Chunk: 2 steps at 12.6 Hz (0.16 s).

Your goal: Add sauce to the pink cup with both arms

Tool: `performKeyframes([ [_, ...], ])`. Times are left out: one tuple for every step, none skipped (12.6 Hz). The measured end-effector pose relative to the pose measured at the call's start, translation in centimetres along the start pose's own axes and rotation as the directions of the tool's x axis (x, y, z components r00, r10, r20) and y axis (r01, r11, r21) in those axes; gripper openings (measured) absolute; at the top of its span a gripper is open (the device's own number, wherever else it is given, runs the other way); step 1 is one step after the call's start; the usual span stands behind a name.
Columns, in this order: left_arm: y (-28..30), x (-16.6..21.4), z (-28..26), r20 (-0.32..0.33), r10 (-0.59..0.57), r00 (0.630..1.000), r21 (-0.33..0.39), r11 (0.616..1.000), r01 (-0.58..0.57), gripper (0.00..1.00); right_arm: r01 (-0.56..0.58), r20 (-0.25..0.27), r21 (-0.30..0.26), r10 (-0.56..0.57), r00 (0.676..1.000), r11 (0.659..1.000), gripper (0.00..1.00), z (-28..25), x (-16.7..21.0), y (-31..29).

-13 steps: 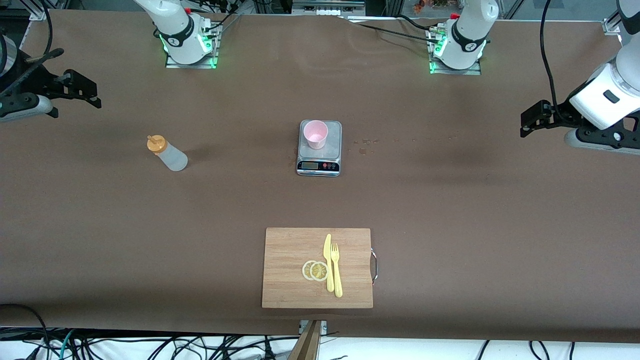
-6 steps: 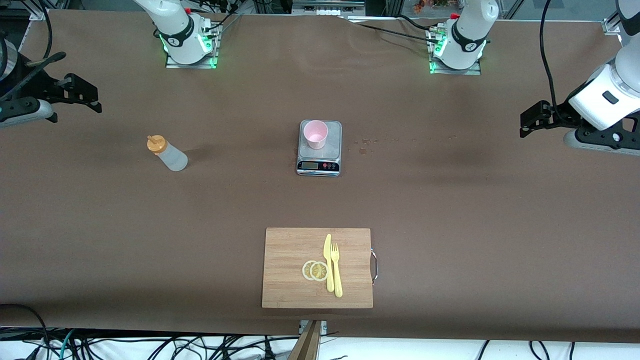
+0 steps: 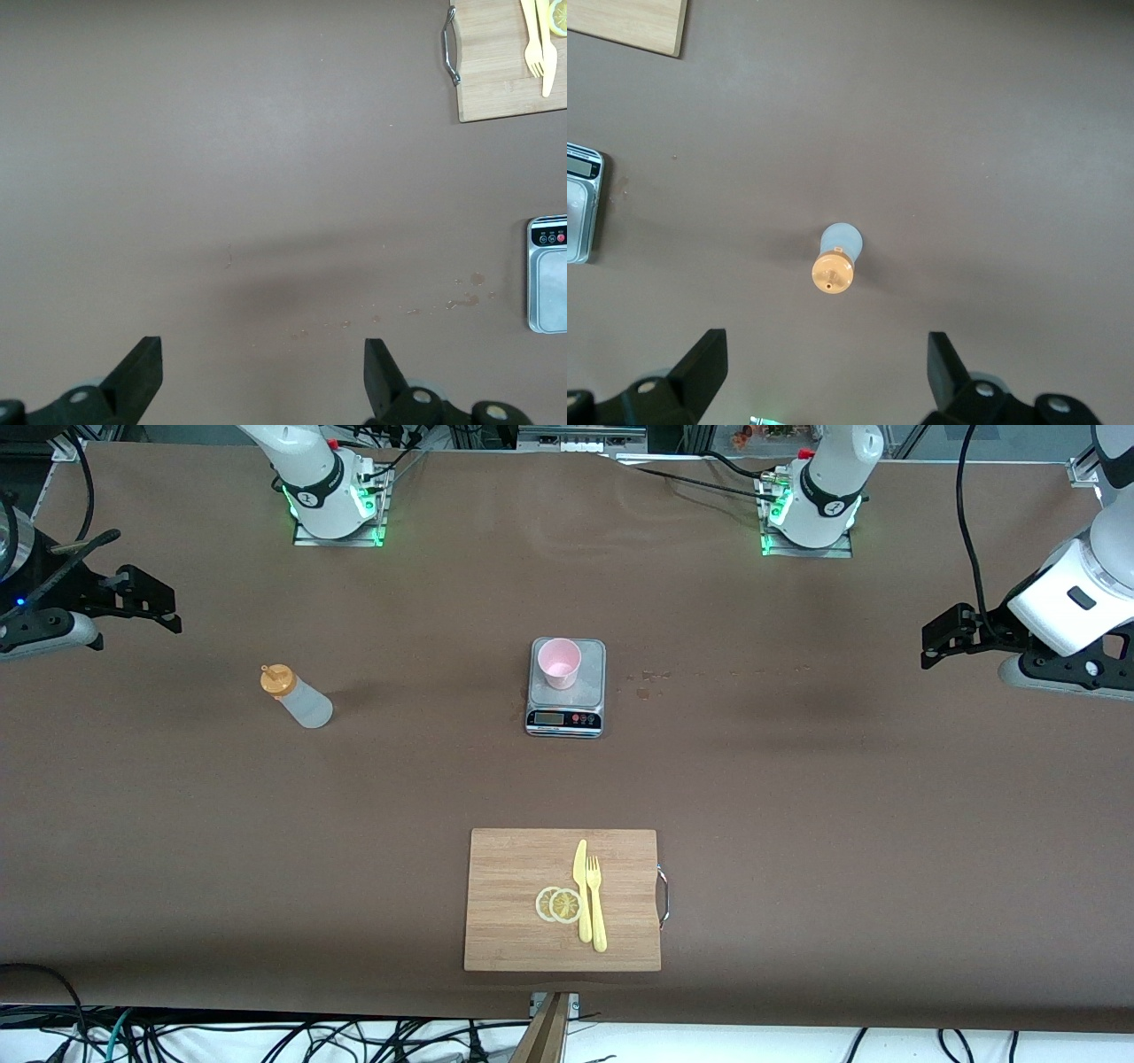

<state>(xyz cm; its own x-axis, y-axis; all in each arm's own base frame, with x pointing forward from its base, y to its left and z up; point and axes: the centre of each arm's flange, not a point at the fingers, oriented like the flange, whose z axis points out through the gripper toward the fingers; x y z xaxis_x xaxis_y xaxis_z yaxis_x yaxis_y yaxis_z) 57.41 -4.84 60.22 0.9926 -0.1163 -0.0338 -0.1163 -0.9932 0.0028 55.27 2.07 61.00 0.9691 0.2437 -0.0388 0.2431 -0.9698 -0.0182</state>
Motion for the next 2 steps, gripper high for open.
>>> performKeyframes([
  [-0.02,0.0,0.0,0.0,0.0,1.0,0.0,1.0,0.0,1.0,-0.001,-0.005,-0.001,0.0,1.0,1.0,1.0,-0.27,0.01,0.02],
  [-0.03,0.0,0.0,0.0,-0.001,1.0,0.0,1.0,0.001,1.0,-0.001,-0.008,-0.002,0.001,1.0,1.0,1.0,-0.41,0.01,0.03],
])
